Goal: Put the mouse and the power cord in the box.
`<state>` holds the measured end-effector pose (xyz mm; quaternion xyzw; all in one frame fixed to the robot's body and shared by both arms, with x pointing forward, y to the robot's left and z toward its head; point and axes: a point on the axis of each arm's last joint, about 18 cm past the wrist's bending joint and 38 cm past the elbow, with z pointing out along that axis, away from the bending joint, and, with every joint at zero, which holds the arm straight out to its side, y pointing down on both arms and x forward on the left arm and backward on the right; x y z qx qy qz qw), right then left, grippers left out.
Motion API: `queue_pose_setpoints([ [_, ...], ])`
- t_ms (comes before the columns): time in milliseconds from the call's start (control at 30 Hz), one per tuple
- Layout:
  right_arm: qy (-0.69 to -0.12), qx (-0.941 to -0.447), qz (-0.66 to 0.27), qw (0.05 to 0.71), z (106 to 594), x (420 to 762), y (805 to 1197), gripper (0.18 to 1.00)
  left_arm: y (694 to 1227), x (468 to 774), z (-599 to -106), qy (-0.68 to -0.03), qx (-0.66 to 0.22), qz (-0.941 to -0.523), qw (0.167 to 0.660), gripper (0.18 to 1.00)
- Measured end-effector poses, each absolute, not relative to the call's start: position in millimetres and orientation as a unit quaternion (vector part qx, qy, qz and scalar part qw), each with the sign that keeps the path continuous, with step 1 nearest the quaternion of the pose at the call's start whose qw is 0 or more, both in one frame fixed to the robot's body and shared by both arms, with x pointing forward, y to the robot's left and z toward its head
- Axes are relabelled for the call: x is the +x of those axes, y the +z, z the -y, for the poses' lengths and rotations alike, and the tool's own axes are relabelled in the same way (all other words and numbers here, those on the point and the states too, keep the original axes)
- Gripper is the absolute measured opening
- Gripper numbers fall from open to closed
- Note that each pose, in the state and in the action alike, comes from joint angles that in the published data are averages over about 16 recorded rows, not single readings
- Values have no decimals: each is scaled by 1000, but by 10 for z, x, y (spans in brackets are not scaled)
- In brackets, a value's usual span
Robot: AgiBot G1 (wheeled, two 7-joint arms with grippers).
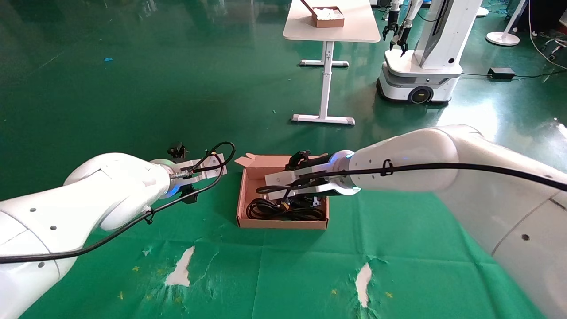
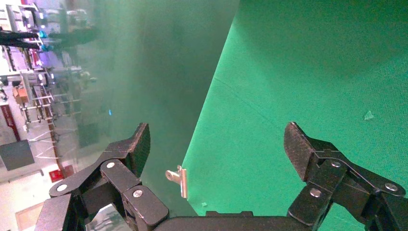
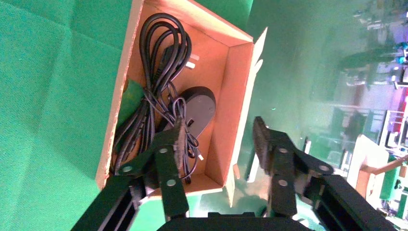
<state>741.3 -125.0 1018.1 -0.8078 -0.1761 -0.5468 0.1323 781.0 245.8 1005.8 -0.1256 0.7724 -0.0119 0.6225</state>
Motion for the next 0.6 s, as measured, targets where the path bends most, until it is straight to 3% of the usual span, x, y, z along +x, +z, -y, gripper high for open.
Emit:
queue_pose_setpoints([
  [233, -519, -820, 153, 184, 1330, 7337, 10028, 597, 10057, 7804, -2464, -13, -125, -773, 622, 1001],
  [600, -442, -832, 96, 321, 1577, 7053, 9715, 831, 10055, 7794, -2464, -13, -125, -772, 622, 1001],
])
